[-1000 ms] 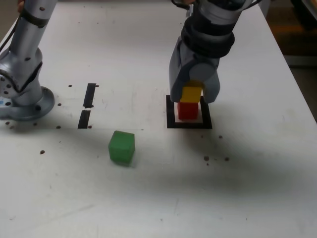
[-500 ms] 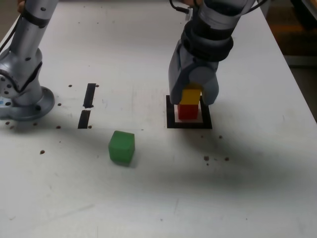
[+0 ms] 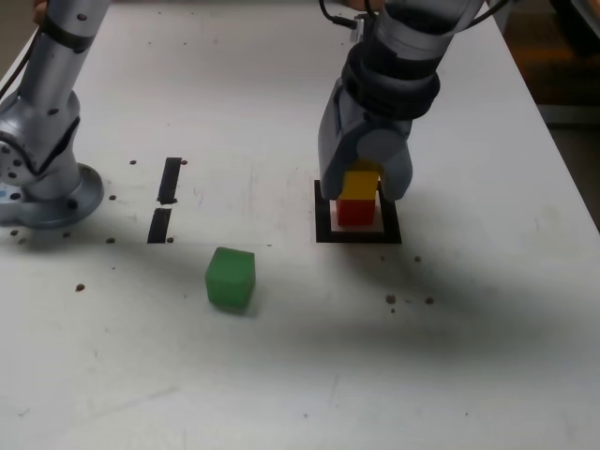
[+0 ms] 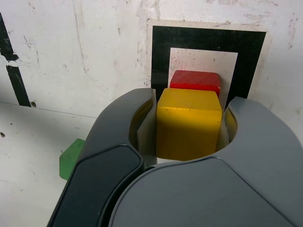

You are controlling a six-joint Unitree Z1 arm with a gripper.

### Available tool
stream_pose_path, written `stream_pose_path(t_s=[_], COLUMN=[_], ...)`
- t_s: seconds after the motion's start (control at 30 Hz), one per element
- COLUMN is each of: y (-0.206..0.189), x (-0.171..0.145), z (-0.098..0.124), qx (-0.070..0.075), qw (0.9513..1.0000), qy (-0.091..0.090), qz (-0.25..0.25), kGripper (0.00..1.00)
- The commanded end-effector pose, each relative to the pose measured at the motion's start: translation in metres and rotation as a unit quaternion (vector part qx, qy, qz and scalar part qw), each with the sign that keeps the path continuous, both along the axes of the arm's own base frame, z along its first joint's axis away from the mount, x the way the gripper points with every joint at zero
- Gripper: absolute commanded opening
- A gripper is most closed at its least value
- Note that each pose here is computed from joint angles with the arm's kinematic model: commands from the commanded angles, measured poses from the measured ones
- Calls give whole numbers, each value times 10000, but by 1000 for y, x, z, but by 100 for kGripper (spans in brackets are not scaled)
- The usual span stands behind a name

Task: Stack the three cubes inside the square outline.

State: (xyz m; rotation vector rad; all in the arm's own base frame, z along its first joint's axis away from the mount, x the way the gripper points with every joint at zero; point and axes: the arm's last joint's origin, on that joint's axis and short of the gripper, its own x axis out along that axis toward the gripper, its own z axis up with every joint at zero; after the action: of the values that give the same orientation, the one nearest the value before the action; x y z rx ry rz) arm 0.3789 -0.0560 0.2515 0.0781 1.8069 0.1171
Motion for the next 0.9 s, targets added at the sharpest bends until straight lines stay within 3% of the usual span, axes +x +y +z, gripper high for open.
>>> stream_pose_path(t_s=[0.0, 0.3, 0.5, 0.7, 0.87], y=[1, 2, 3, 4, 5], x=[0, 1, 1, -2, -27], z=[-2, -4, -4, 4, 43], qx=[-6, -116, -115, -72, -63], qw=[10000, 9999, 9999, 10000, 9998], qy=[50, 98, 91, 29, -203], qz=[3, -51, -59, -22, -8], kGripper=[34, 68, 91, 99, 100])
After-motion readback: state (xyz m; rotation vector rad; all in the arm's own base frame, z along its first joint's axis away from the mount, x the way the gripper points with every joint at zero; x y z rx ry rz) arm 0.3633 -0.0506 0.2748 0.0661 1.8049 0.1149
